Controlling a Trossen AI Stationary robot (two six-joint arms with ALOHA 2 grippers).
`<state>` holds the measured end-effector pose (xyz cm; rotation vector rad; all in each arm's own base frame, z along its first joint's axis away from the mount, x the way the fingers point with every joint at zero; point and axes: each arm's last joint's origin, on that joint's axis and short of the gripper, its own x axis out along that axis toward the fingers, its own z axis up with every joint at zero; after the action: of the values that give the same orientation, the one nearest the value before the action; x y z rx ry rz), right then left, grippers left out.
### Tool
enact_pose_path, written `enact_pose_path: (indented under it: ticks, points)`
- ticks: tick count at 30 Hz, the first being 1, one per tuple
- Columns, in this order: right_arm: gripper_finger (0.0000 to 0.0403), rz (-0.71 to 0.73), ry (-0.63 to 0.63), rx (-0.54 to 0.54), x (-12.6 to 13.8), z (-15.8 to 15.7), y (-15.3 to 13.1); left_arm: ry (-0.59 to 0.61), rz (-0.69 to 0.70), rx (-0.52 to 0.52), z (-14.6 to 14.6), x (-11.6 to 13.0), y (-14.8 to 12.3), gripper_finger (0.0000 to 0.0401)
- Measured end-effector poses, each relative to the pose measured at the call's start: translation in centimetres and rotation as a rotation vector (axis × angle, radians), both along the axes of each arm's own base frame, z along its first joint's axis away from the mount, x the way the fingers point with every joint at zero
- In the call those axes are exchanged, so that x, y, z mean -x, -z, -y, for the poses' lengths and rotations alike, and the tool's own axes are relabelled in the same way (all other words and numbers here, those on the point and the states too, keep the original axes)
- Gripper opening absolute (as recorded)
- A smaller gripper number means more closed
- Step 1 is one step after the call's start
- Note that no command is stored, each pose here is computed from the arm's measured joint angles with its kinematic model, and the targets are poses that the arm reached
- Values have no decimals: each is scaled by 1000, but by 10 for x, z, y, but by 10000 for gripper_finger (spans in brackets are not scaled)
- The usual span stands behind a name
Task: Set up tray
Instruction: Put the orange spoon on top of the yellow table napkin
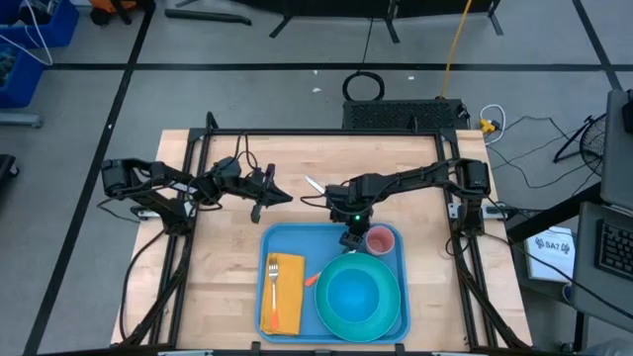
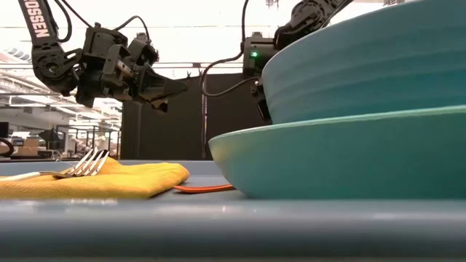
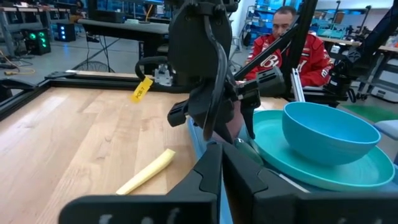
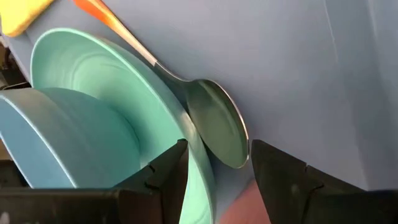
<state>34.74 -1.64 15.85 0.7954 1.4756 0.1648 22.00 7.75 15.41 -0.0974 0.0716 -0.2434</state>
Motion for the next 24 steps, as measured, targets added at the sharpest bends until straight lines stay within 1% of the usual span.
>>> enact_pose_path:
  ticks: [4, 10, 16, 18, 20, 24]
  points:
    - [169, -3, 0, -4, 3, 0, 5, -2, 0, 0, 0, 0, 0, 4]
    - [169, 2, 15, -37, 5, -1, 12, -4, 0, 1, 0, 0, 0, 15]
    - [164, 12, 11, -49, 5, -1, 13, -5, 1, -2, 0, 0, 0, 4]
    - [151, 19, 6, -48, 5, 0, 13, -5, 0, -2, 0, 0, 0, 9]
    - [128, 27, -2, -44, 5, 1, 13, -6, 0, -2, 0, 0, 0, 14]
    - [63, 47, -18, 5, 5, 5, 14, -6, 0, -2, 0, 0, 0, 5]
